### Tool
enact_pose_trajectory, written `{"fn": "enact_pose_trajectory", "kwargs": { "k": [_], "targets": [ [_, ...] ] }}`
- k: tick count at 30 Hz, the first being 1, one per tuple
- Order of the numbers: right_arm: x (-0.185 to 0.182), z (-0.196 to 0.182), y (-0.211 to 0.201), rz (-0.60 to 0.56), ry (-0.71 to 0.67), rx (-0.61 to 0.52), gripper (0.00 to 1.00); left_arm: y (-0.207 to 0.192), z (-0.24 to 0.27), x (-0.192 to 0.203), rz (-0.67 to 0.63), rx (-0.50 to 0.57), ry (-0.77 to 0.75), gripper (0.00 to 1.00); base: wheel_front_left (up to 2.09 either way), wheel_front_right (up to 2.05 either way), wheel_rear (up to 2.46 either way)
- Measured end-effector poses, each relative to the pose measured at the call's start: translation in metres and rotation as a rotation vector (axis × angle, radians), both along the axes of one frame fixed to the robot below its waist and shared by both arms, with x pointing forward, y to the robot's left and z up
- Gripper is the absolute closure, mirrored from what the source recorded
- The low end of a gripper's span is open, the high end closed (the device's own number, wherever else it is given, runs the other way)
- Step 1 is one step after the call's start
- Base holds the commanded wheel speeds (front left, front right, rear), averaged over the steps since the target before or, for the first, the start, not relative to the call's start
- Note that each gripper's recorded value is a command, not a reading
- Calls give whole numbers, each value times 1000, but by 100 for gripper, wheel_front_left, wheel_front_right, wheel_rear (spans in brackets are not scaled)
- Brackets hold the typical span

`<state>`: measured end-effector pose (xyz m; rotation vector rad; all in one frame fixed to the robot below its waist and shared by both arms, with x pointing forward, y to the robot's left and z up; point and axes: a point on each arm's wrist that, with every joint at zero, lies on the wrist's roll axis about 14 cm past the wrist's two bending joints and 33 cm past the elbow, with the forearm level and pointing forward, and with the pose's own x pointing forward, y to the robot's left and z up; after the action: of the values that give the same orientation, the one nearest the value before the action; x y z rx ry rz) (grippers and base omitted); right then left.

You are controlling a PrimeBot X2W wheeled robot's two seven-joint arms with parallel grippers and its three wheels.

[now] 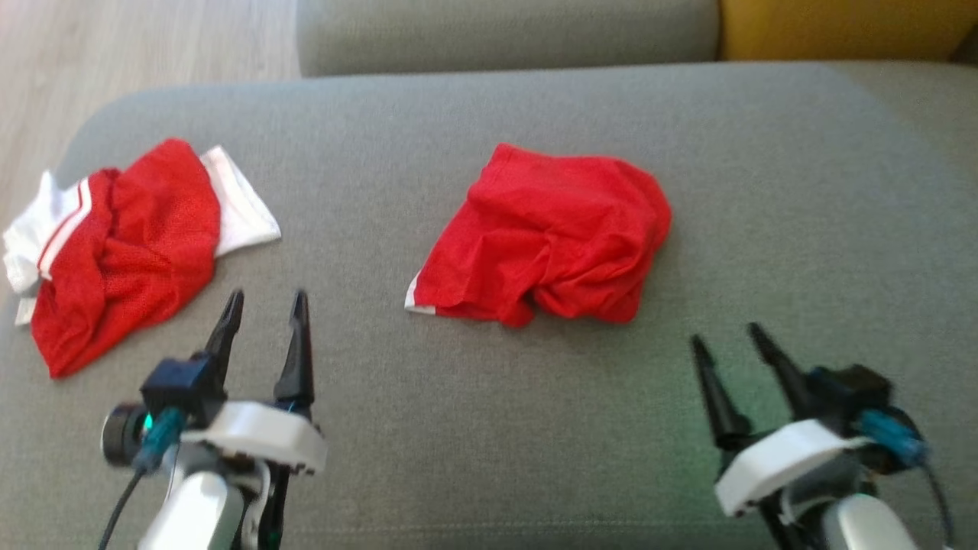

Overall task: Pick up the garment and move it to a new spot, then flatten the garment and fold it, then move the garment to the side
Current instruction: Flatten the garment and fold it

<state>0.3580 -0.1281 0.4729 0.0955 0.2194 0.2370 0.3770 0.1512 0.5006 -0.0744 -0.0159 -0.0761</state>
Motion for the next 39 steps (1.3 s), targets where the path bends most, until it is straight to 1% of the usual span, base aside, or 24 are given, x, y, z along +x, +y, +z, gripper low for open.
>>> {"fn": "enact_pose_trajectory", "kwargs": {
  "k": [4,7,17,18,19,20,27,30,34,37,38,39],
  "targets": [
    [8,-28,25,100,82,-31,0,-3,4,16,-9,2,-15,0,0,0,0],
    [21,-47,34,152,124,-69,0,-2,4,25,-13,10,-19,0,0,0,0],
    [64,-93,61,266,204,-142,0,6,-12,39,16,2,15,0,0,0,0],
    [66,-96,62,269,206,-143,33,7,-14,40,20,4,20,0,0,0,0],
    [69,-98,63,271,207,-143,74,8,-16,40,23,9,24,0,0,0,0],
    [71,-99,64,272,205,-141,100,9,-17,40,26,11,28,0,0,0,0],
    [72,-91,56,240,173,-117,100,6,-14,44,18,18,17,0,0,0,0],
    [72,-74,52,218,119,-92,100,2,-10,45,6,13,3,0,0,0,0],
    [62,-50,42,181,55,-68,100,-7,-2,47,-17,8,-18,0,0,0,0],
    [54,-20,27,137,-12,-59,100,-16,3,46,-42,6,-32,0,0,0,0],
    [54,-20,27,137,-12,-59,100,-16,3,46,-42,6,-32,0,0,0,0],
    [52,-10,23,125,-35,-57,100,-18,3,45,-47,5,-31,0,0,0,0]
  ]
}}
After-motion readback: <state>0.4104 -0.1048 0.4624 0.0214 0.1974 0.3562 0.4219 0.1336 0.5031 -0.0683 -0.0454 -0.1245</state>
